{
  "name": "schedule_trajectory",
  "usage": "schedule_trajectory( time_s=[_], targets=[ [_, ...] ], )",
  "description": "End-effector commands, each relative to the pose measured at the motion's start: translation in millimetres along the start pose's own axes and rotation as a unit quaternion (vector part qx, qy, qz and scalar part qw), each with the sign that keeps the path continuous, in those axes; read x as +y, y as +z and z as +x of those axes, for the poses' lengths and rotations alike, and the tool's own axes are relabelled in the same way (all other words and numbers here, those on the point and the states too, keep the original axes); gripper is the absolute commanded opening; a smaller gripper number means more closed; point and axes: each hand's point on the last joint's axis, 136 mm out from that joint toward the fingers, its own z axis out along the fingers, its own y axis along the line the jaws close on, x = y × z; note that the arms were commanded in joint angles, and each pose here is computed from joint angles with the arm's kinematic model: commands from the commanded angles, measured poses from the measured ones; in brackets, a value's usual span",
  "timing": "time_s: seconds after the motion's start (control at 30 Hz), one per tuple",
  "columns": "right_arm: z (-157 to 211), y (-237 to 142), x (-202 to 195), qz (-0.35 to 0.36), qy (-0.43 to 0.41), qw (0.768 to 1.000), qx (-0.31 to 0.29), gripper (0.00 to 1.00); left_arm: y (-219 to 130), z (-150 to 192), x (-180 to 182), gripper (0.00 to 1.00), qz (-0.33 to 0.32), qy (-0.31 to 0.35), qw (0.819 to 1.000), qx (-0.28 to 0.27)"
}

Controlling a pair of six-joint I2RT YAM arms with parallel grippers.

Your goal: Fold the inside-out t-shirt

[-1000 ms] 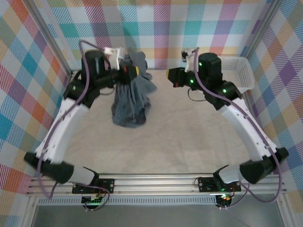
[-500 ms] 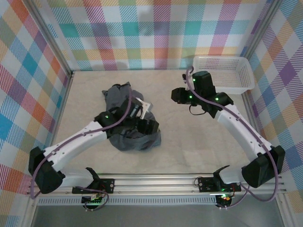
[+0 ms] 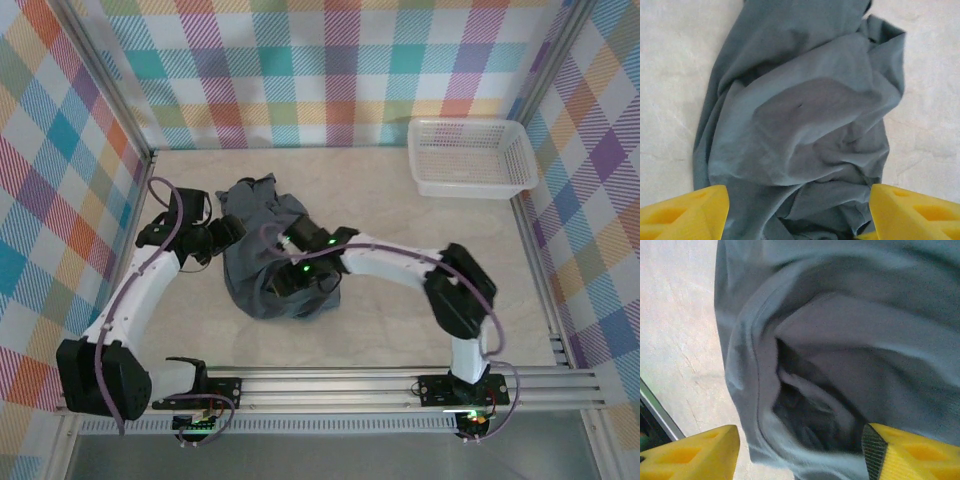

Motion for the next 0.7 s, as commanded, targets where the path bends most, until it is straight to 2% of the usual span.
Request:
schedule_trajectory(
  time_s=[0.0, 0.07, 0.13, 0.2, 0.27, 0.33, 0.4, 0.43, 0.53, 0.67],
  targets=[
    [9, 15, 25, -0.072, -0.027, 0.995, 0.059, 0.60, 5, 11, -4, 0.74, 0.020, -0.023, 0.999, 0.043],
    [15, 20, 38, -0.110, -0.021, 0.990, 0.090, 0.50, 7, 11, -3, 0.74, 0.018, -0.017, 0.999, 0.042],
    [11, 14, 38, -0.106, -0.021, 0.991, 0.085, 0.29, 7, 10, -2, 0.74, 0.015, -0.010, 0.999, 0.040],
    [-2, -8, 46, -0.112, -0.032, 0.992, 0.058, 0.00, 4, 8, -5, 0.74, 0.018, 0.002, 0.999, 0.038],
    [-24, -41, 55, -0.127, -0.036, 0.991, 0.009, 0.00, 0, 10, -17, 0.75, 0.053, 0.024, 0.997, 0.045],
    [-49, -79, 50, -0.124, -0.017, 0.990, -0.063, 0.00, -8, 13, -40, 0.76, 0.121, 0.045, 0.991, 0.043],
    [-73, -116, 17, -0.103, 0.045, 0.984, -0.140, 0.00, -17, 18, -63, 0.76, 0.192, 0.067, 0.979, 0.032],
    [-80, -130, 2, -0.104, 0.073, 0.978, -0.165, 0.00, -21, 20, -70, 0.76, 0.207, 0.081, 0.975, 0.026],
    [-89, -156, -45, -0.092, 0.137, 0.963, -0.212, 0.00, -20, 36, -82, 0.76, 0.203, 0.153, 0.967, 0.028],
    [-85, -159, -68, -0.076, 0.162, 0.963, -0.202, 0.00, 2, 68, -87, 0.70, 0.150, 0.257, 0.953, 0.058]
  ],
)
